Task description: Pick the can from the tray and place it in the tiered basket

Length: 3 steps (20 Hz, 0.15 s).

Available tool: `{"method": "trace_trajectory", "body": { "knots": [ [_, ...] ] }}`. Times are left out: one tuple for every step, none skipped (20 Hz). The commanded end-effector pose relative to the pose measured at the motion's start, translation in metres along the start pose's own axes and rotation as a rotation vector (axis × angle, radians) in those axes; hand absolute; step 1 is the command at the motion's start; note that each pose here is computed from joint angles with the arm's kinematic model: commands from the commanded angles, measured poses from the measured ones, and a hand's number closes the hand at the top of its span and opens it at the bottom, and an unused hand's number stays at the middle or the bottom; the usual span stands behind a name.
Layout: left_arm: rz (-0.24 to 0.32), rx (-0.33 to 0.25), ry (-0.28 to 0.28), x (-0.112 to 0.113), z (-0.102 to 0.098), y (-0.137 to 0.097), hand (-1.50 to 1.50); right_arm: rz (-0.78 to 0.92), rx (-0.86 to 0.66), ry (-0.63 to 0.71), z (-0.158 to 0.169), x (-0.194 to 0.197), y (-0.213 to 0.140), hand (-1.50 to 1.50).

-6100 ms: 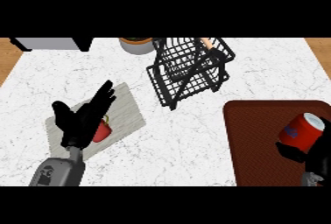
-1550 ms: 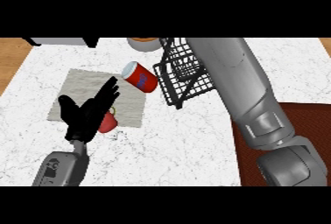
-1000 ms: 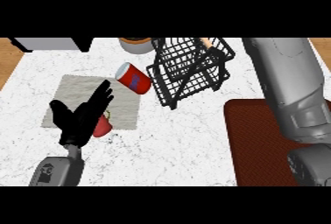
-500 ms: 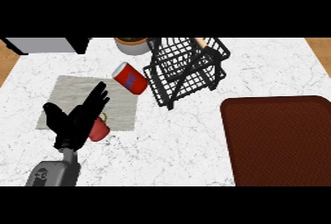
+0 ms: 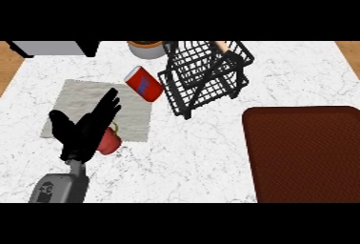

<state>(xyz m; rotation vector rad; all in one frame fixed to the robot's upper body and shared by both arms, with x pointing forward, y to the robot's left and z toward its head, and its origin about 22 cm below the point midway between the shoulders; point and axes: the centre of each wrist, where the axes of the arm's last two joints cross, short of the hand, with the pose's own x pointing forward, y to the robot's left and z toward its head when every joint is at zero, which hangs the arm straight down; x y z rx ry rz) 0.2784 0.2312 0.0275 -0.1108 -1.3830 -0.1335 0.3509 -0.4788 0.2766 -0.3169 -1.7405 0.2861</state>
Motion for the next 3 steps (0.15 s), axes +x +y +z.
{"method": "trace_trajectory", "body": {
  "knots": [
    [-0.009, -0.008, -0.012, -0.002, -0.014, 0.005, 0.0, -0.011, -0.011, 0.002, 0.03, -0.009, -0.043, -1.5],
    [-0.004, -0.009, -0.01, 0.012, -0.01, -0.008, 0.0, -0.012, -0.022, -0.006, 0.046, -0.024, -0.053, -1.5],
    [-0.002, -0.018, 0.005, 0.005, -0.008, -0.002, 0.0, 0.002, -0.043, -0.003, 0.044, -0.02, -0.054, -1.5]
  ]
}}
